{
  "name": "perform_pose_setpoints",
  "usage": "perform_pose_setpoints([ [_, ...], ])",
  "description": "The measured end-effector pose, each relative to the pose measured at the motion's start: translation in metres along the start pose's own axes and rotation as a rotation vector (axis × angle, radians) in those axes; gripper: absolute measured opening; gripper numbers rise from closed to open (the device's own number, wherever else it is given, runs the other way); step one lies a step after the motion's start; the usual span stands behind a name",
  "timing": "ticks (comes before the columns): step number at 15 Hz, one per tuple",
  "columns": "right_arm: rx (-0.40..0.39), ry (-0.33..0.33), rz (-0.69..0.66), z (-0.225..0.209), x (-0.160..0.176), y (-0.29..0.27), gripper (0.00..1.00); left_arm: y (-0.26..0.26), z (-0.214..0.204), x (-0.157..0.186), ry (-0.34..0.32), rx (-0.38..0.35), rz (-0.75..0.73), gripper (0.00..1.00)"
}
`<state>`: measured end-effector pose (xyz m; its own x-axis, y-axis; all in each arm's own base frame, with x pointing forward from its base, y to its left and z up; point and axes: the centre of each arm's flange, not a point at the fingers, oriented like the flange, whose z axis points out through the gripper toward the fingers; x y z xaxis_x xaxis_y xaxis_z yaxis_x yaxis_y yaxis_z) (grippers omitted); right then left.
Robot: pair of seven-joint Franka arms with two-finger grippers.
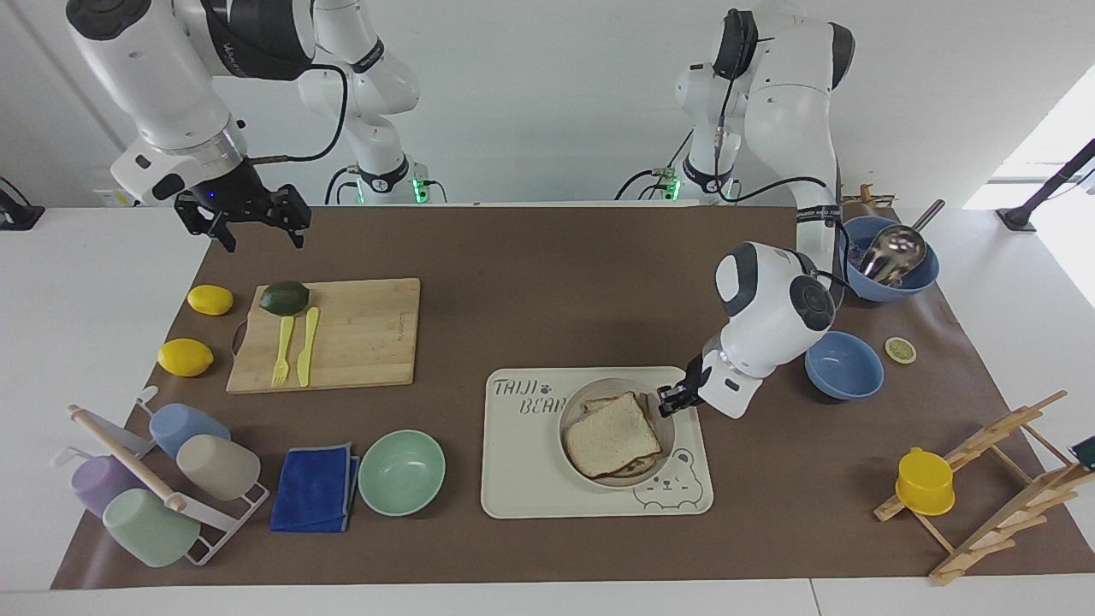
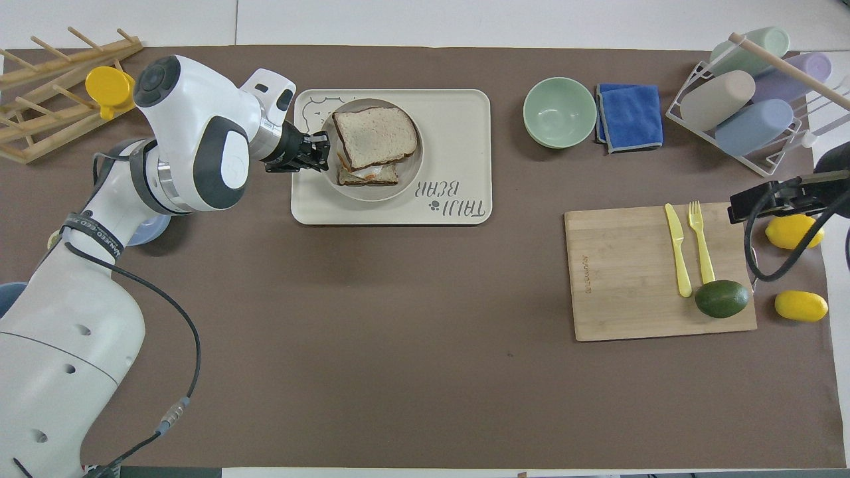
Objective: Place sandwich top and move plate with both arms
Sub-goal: 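Slide the plate with the left gripper onto the bear tray, then open the left gripper and release the plate rim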
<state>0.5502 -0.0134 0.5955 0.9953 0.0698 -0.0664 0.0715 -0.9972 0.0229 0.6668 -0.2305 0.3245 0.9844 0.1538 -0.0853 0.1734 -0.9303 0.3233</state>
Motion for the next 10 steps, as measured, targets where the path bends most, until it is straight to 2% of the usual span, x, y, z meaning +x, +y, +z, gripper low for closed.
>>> perform_pose_setpoints([
  [7,0.0,0.0,0.0,0.0,0.0,0.0,1.0,0.0,0.013,-0.003,0.009,0.003,0.073,0.05],
  [10,0.0,0.0,0.0,0.0,0.0,0.0,1.0,-0.002,0.014,-0.003,0.007,0.005,0.081,0.33],
])
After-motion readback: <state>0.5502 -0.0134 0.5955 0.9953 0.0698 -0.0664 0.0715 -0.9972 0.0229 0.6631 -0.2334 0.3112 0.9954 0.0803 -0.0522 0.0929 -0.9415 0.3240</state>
